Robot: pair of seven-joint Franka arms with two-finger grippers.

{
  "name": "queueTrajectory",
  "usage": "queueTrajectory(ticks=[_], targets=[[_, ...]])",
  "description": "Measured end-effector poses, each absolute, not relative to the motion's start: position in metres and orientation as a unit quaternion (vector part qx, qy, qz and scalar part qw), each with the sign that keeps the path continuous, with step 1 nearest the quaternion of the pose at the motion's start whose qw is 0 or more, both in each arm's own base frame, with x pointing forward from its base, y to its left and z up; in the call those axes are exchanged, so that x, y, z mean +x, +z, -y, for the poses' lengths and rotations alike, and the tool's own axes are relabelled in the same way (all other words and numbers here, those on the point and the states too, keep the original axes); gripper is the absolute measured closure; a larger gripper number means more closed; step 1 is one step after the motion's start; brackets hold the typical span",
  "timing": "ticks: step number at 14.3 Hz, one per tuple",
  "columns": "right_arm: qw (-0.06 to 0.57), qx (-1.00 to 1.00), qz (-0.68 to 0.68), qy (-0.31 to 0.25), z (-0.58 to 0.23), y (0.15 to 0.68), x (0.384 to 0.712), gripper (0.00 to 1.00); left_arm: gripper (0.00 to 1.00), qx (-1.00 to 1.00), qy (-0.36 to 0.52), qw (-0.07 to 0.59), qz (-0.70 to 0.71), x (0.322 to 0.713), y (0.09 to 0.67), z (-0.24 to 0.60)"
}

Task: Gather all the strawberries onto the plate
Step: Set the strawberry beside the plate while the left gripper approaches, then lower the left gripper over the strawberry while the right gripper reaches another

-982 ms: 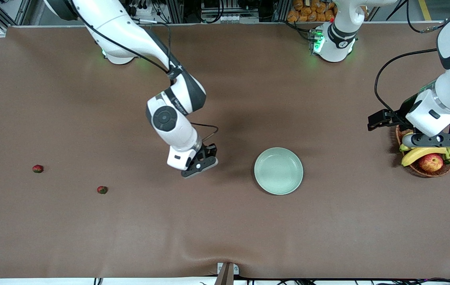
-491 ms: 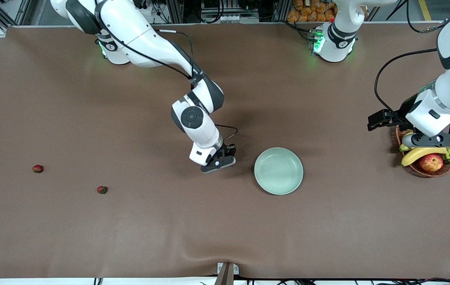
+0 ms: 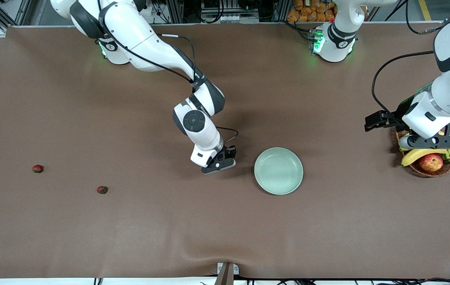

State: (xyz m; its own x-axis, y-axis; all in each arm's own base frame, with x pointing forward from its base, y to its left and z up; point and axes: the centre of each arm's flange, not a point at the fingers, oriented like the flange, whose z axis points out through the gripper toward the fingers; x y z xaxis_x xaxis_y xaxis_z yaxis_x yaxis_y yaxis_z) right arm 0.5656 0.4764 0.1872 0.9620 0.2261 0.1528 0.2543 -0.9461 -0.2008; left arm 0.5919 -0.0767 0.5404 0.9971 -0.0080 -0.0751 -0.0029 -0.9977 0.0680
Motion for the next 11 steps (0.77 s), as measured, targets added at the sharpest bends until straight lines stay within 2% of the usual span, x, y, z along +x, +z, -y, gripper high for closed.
queueTrajectory(ticks=[4, 8, 11], targets=[[0.112, -0.984, 0.12, -0.073, -0.475, 0.194, 0.572, 0.02, 0.0, 0.998, -0.041, 0.04, 0.008, 0.592, 0.538, 0.086], [0.112, -0.984, 0.112, -0.084, -0.466, 0.212, 0.587, 0.0, 0.0, 0.997, -0.046, 0.057, 0.015, 0.597, 0.518, 0.123], [0.105, -0.987, 0.101, -0.071, -0.449, 0.244, 0.6, 0.0, 0.0, 0.997, -0.046, 0.055, -0.002, 0.604, 0.493, 0.161]])
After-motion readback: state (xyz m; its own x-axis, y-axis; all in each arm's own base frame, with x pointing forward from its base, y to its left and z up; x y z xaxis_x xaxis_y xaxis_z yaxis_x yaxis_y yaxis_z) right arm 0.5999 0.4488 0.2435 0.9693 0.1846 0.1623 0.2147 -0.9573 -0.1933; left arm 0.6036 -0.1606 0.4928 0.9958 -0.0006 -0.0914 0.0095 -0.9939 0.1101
